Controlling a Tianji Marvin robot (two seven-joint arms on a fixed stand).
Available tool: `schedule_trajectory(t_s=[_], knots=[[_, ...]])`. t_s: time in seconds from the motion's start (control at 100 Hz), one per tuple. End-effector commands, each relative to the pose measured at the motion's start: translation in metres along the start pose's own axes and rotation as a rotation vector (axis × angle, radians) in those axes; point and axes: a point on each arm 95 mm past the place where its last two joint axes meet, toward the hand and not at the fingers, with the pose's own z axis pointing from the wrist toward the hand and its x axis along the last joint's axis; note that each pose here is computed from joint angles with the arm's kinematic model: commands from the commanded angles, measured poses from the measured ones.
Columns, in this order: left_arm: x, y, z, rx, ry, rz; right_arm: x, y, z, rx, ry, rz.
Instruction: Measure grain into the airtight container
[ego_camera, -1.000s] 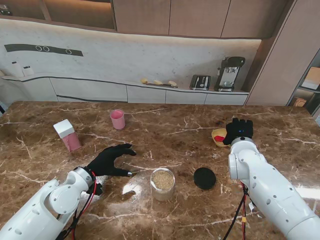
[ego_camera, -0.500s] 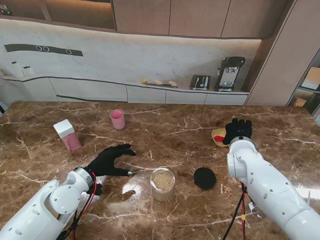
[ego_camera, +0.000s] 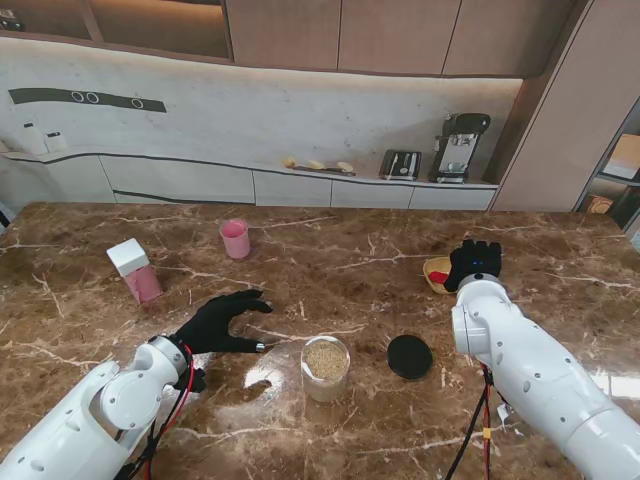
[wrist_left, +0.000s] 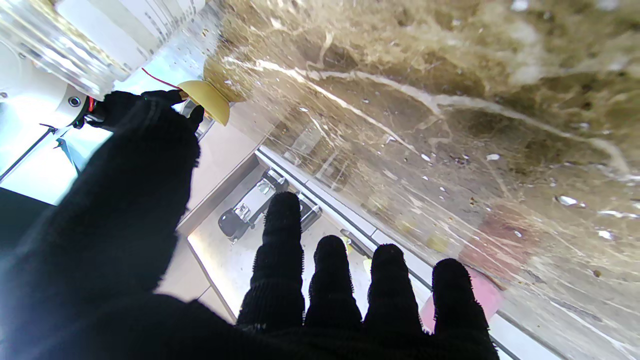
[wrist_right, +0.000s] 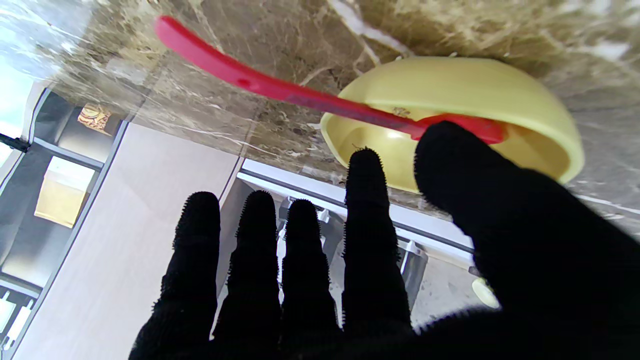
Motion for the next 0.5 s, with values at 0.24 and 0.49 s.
schedule_trajectory(t_s=[0.24,0.49], knots=[[0.0003,0.0049,0.0001,-0.015,-0.009,-0.007,0.0006,-0.0076,0.0031,0.007,0.001,-0.022],[-0.0003,0.0049,0.0006,-0.015,-0.014,-0.004,0.0013,-0.0071,0.0035,0.014,0.007,-0.035]])
